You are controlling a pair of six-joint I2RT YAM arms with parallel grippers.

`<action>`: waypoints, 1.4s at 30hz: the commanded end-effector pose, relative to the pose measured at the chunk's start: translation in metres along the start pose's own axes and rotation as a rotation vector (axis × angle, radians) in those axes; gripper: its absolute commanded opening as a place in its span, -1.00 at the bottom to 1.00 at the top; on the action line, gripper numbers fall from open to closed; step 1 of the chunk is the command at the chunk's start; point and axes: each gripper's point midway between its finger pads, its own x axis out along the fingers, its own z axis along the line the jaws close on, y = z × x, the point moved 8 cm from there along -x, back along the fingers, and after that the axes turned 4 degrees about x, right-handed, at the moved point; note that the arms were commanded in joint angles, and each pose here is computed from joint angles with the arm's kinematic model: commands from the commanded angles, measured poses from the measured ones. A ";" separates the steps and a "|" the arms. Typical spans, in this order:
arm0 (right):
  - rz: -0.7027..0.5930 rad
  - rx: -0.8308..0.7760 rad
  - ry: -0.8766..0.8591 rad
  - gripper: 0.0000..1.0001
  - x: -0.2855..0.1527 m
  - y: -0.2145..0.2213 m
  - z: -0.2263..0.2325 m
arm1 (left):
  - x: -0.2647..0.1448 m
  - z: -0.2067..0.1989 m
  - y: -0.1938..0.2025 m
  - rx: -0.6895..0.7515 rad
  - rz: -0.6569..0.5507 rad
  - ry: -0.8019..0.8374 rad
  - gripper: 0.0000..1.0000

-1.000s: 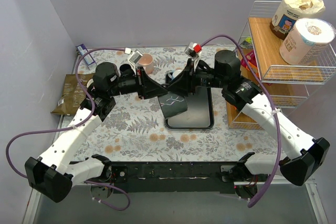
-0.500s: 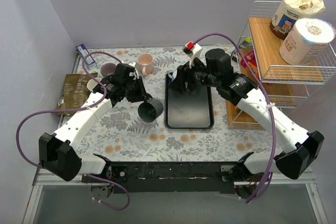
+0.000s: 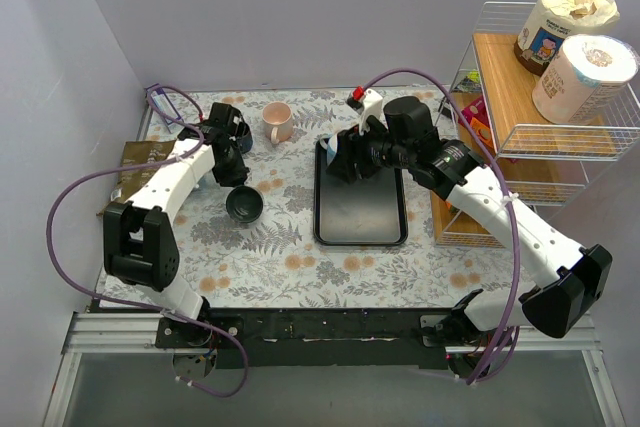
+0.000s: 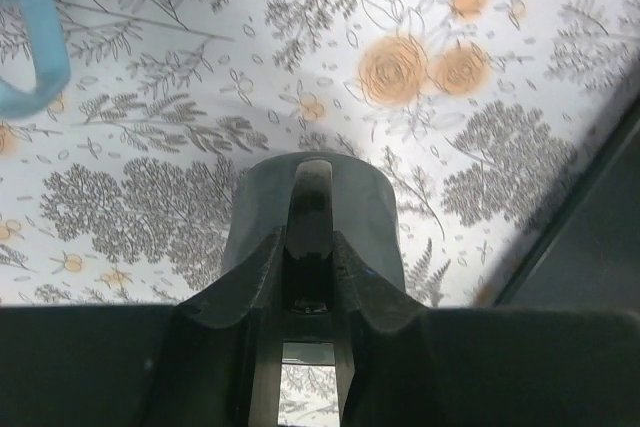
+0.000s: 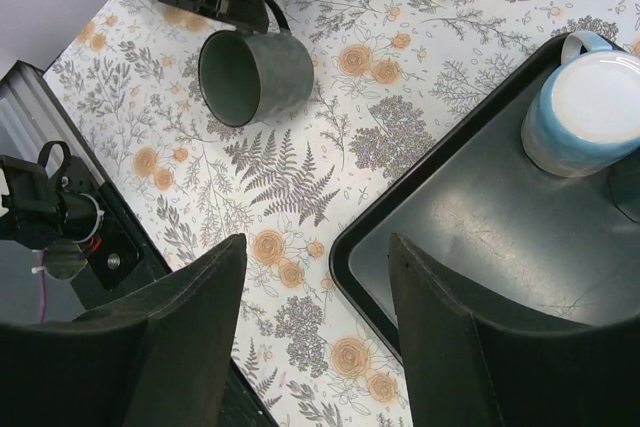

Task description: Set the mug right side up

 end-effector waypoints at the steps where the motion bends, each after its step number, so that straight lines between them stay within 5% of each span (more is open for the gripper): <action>1: -0.008 -0.001 0.009 0.31 -0.010 0.003 0.000 | 0.001 0.004 -0.021 0.000 -0.026 -0.017 -1.00; 13: 0.021 0.018 0.001 0.30 -0.012 0.015 0.000 | 0.030 0.016 -0.038 -0.006 0.010 -0.100 -1.00; 17: 0.035 0.014 -0.002 0.30 -0.009 0.018 -0.002 | 0.043 0.015 -0.043 -0.007 0.033 -0.107 -0.75; 23: 0.071 -0.009 0.018 0.28 -0.006 0.017 -0.005 | 0.055 0.008 -0.056 -0.008 0.028 -0.098 -0.70; 28: 0.077 -0.016 0.019 0.28 -0.004 0.017 -0.006 | 0.066 0.008 -0.059 0.015 0.050 -0.110 -1.00; 42: 0.093 -0.019 0.002 0.27 0.007 0.016 -0.008 | 0.064 0.040 -0.030 0.250 0.100 -0.114 -1.00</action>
